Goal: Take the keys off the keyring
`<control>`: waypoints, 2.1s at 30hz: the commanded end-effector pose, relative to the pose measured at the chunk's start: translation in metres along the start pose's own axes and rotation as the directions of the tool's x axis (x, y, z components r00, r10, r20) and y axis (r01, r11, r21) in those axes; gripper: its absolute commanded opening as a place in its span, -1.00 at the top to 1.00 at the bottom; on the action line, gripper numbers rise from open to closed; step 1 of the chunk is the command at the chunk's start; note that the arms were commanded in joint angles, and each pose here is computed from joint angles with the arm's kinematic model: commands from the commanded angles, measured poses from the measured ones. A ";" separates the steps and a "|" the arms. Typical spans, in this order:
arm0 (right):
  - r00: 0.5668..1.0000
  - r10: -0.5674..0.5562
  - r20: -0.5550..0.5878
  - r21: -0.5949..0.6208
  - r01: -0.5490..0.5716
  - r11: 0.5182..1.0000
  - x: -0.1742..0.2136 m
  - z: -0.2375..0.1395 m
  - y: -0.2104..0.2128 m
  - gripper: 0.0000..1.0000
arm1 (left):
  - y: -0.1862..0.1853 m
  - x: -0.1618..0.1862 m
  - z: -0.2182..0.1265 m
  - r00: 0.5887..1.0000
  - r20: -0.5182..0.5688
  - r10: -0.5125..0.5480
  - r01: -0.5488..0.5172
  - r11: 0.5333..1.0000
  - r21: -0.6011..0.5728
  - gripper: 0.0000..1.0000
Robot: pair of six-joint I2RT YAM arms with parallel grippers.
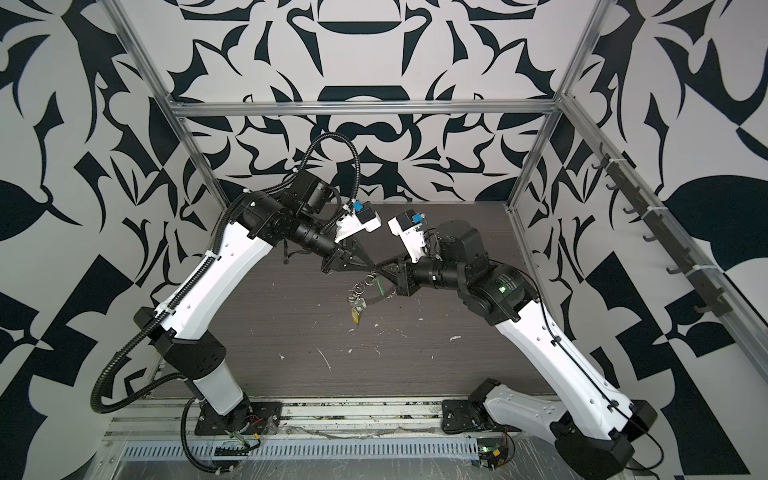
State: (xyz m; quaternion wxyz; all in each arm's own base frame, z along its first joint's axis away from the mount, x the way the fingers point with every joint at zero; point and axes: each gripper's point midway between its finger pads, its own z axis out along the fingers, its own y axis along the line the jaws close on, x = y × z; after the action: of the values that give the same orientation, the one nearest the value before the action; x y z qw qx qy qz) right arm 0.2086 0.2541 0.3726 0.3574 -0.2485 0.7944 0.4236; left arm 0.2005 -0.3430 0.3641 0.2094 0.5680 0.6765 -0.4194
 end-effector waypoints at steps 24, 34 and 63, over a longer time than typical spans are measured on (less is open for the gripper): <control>0.996 -0.022 0.092 0.026 0.020 0.999 -0.029 0.006 -0.004 0.77 | 0.012 0.007 0.000 0.994 -0.008 -0.105 0.104 0.989 -0.107 1.00; 0.993 -0.028 0.118 0.073 0.020 0.997 -0.029 -0.003 -0.008 0.59 | 0.024 0.007 0.000 0.992 -0.005 -0.125 0.122 0.978 -0.169 1.00; 0.976 0.046 0.215 0.275 -0.106 0.956 0.010 -0.009 -0.066 0.45 | 0.031 0.000 -0.009 0.999 -0.008 -0.049 0.046 0.971 -0.236 1.00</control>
State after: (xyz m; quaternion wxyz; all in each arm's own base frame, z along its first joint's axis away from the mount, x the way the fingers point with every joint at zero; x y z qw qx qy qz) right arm 0.2393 0.2095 0.3251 0.4301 -0.1315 0.8299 0.3300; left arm 0.2374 -0.3396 0.3429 0.2400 0.5123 0.7528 -0.3366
